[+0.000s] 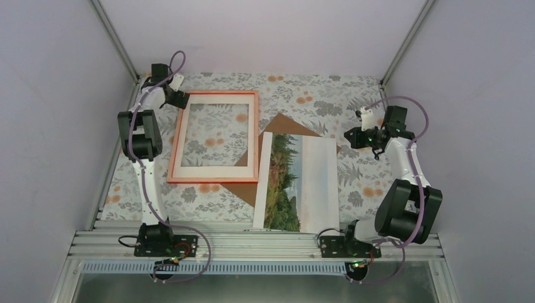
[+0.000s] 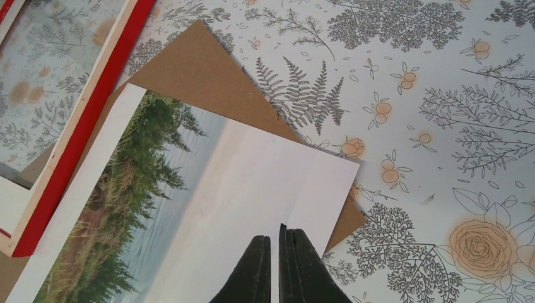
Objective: Put the photo into the frame
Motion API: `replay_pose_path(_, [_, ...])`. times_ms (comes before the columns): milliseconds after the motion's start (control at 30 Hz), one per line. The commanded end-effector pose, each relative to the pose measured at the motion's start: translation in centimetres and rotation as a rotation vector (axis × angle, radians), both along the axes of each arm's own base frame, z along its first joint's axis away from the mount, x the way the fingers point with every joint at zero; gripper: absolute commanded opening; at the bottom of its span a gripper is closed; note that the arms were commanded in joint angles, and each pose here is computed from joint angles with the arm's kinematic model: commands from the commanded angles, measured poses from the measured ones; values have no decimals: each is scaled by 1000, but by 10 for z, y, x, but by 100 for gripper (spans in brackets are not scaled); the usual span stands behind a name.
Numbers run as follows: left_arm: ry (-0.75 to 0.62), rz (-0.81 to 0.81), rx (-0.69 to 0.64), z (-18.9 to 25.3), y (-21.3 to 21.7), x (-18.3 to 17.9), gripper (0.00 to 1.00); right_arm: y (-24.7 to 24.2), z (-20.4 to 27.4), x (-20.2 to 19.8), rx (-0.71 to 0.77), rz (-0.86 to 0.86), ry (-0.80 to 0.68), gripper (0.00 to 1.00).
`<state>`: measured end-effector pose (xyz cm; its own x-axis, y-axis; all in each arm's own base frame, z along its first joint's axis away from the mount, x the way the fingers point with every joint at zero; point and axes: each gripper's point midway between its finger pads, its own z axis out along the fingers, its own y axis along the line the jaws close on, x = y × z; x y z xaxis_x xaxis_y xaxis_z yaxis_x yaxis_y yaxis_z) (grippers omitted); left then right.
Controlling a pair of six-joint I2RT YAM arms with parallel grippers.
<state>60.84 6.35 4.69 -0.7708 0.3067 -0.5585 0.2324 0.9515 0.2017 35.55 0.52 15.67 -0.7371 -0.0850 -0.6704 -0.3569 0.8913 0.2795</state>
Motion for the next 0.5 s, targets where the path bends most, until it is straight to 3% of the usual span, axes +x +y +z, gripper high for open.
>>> replay_pose_path(0, [-3,25,6,4,8,3,100,-7,3,1,-38,-6,-16,7])
replay_pose_path(100, [-28,14,-1,19,4,6,100,-13,10,4,-77,-17,-44,13])
replay_pose_path(167, [-54,2,-8,35,1,7,100,-19,21,7,-116,-35,-89,28])
replay_pose_path(333, [-156,-27,30,80,0,3,100,-26,56,6,-183,-67,-236,77])
replay_pose_path(400, [-136,-25,36,75,1,1,100,-26,61,4,-153,-100,-241,96])
replay_pose_path(467, [-110,-21,33,63,1,-1,100,-20,63,-1,-111,-89,-245,100])
